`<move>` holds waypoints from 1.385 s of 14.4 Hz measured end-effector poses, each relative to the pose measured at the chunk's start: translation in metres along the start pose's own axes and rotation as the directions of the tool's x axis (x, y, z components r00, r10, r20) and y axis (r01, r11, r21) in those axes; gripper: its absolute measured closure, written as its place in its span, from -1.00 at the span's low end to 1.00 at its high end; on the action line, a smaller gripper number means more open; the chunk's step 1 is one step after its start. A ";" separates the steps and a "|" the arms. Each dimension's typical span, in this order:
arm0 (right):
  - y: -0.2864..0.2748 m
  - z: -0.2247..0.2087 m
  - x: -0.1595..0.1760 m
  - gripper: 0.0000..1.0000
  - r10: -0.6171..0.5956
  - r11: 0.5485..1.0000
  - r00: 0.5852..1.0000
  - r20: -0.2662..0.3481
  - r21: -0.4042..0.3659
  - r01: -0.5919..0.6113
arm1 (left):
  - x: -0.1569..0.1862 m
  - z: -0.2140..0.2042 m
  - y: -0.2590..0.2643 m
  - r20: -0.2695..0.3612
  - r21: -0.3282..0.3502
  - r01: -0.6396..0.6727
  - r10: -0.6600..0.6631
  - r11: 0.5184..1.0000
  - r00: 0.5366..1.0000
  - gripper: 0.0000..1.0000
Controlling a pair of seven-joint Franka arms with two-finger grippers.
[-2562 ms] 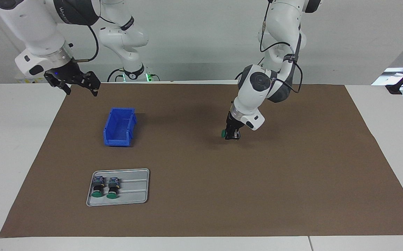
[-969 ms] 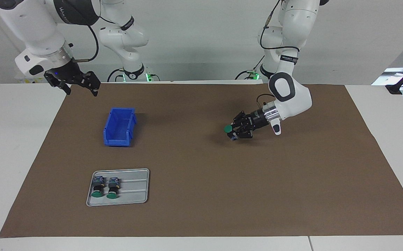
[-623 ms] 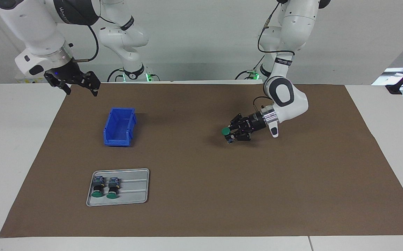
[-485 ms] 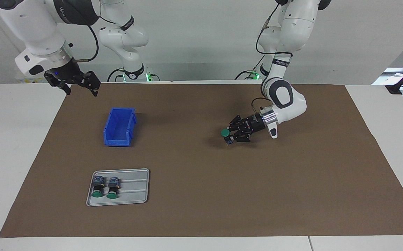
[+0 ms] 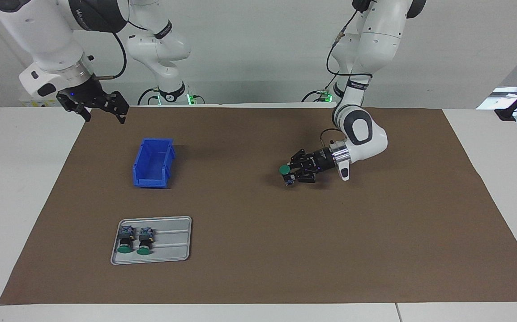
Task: Place and press button with both arms
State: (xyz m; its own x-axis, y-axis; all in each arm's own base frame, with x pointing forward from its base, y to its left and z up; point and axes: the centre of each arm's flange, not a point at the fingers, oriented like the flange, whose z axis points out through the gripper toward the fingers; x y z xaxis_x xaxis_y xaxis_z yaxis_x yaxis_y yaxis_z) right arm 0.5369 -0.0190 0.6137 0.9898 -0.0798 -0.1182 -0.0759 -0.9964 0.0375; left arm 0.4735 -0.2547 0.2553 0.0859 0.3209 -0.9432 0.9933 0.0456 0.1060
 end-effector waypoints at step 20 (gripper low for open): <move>0.000 0.000 0.000 -0.96 0.000 1.000 1.000 0.000 0.000 0.000 | 0.011 0.018 -0.014 -0.043 0.004 -0.012 0.012 1.000 0.999 0.35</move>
State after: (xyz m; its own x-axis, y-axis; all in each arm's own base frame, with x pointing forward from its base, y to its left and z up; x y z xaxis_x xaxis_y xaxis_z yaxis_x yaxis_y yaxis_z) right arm 0.5369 -0.0190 0.6137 0.9898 -0.0798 -0.1182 -0.0759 -0.9964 0.0375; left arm 0.4620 -0.2684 0.2381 0.0944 0.3621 -0.9274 0.9925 0.0383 0.1159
